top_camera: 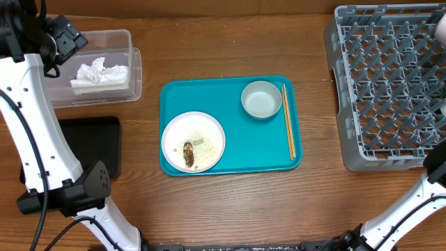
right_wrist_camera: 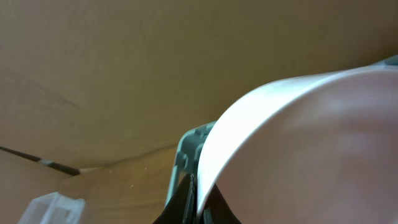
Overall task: Sort waste into correct bins and load items into the dishwasher
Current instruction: 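Lower the pink bowl into the rack and open the right gripper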
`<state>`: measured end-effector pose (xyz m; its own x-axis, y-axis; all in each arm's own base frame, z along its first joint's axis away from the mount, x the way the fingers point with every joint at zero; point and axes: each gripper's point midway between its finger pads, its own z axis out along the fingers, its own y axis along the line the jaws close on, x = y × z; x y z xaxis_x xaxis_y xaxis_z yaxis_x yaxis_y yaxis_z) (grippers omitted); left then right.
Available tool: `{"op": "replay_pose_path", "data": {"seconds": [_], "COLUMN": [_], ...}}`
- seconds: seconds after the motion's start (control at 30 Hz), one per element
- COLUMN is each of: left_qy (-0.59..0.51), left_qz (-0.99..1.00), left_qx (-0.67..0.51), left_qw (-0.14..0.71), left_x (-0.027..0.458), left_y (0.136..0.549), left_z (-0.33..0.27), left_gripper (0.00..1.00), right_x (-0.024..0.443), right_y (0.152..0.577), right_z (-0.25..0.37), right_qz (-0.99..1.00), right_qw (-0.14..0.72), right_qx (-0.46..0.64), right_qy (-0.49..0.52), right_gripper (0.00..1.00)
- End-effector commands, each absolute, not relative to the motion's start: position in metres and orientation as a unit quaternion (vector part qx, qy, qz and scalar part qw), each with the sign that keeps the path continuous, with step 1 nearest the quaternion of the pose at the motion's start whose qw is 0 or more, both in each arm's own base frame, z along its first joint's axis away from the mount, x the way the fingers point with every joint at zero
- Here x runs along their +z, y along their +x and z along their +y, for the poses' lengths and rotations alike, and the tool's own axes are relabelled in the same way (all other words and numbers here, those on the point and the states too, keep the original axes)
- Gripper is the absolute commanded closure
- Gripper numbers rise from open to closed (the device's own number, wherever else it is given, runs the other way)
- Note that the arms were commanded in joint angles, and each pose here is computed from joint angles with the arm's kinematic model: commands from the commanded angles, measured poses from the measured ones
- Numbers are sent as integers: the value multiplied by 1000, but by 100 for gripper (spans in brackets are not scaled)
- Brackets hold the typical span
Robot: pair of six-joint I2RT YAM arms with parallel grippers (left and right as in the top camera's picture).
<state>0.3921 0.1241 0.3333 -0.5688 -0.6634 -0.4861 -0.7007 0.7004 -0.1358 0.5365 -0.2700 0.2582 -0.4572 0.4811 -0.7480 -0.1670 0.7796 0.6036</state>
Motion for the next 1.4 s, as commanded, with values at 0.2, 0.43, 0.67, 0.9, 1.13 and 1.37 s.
{"op": "replay_pose_path", "data": {"seconds": [0.2,0.43,0.67,0.9,1.13,1.37], "left_qy": [-377,-377,-377,-377,-377,-377], "left_qz": [890,890,890,890,890,890], "left_qx": [38,38,38,38,38,38], "left_qw": [253,253,253,253,253,253], "left_x": [330,330,330,330,330,330], "left_y": [393,393,393,393,393,393], "left_z": [125,125,125,125,125,125], "left_gripper": [0,0,0,0,0,0], "right_x": [219,164,165,181,223,277], "right_y": [557,559,548,521,493,468], "right_z": [-287,-296,-317,-348,-363,-377], "right_qz": [784,789,777,760,753,760], "right_qw": [514,477,468,463,476,494], "right_qx": [328,353,365,369,350,240], "right_qy": [117,159,211,269,290,349], "right_gripper": [96,96,96,85,86,84]}}
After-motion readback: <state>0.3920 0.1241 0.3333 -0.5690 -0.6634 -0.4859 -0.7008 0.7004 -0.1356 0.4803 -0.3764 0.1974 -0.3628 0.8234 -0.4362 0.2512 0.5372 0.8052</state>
